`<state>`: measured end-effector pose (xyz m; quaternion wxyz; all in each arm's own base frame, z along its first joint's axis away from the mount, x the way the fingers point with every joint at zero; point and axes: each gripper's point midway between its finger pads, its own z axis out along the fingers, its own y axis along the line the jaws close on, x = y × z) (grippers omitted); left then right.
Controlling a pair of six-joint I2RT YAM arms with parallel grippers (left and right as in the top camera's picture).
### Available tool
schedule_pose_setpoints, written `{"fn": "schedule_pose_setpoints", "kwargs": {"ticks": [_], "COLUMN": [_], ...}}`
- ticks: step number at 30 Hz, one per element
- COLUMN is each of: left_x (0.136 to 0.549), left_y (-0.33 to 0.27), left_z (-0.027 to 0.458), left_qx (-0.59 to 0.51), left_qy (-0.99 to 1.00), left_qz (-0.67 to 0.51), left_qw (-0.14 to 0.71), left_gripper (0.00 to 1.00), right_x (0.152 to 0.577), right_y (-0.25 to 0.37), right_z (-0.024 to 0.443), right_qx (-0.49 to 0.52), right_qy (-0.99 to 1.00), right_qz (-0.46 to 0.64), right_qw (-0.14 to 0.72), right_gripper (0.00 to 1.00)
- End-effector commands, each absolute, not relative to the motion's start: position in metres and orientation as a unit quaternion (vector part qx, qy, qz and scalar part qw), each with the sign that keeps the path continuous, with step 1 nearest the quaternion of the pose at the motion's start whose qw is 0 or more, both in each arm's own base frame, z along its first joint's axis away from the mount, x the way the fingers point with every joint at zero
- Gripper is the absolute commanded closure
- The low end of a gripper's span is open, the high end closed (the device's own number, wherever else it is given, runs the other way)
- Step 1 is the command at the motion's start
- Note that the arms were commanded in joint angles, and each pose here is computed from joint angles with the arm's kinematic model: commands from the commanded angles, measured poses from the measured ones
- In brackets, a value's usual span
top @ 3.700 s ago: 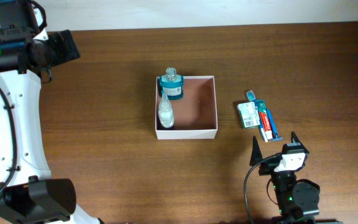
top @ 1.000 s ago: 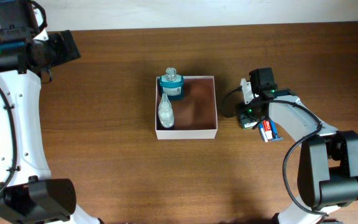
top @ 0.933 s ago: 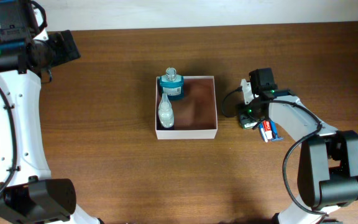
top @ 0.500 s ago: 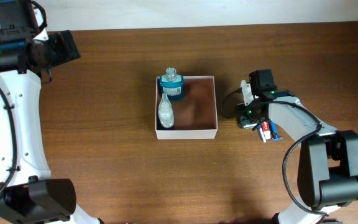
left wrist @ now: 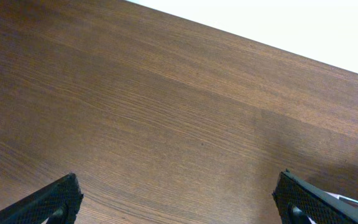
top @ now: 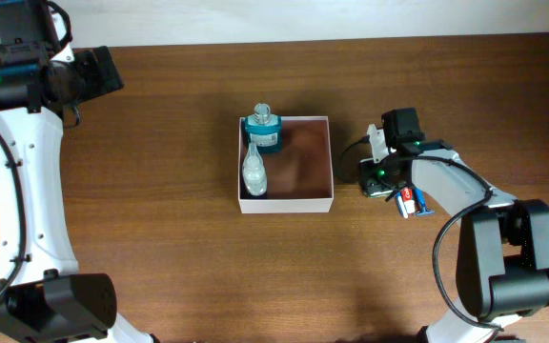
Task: Pack container
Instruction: 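Close right gripper on the green soap box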
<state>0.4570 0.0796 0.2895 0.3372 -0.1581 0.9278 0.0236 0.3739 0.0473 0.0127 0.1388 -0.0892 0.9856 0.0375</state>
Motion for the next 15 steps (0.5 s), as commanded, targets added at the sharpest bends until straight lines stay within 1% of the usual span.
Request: {"fn": "schedule_pose_setpoints", "kwargs": {"ticks": [1, 15], "left_x": [0.4579, 0.4580], "left_y": [0.0792, 0.0791], "left_z": [0.2900, 0.2900], "left_qx": [-0.160, -0.160], "left_qy": [0.927, 0.927], "left_qz": [0.020, 0.019], "left_qw": [0.339, 0.339], "left_gripper": [0.00, 0.00], "right_x": [0.3684, 0.3687], "right_y": [0.0483, 0.0482], "right_z": [0.0050, 0.0005], "right_qx": [-0.083, -0.083], "right_qy": [0.987, 0.986], "right_qz": [0.050, 0.049], "right_qw": [0.127, 0.134], "right_gripper": [0.40, 0.40]}}
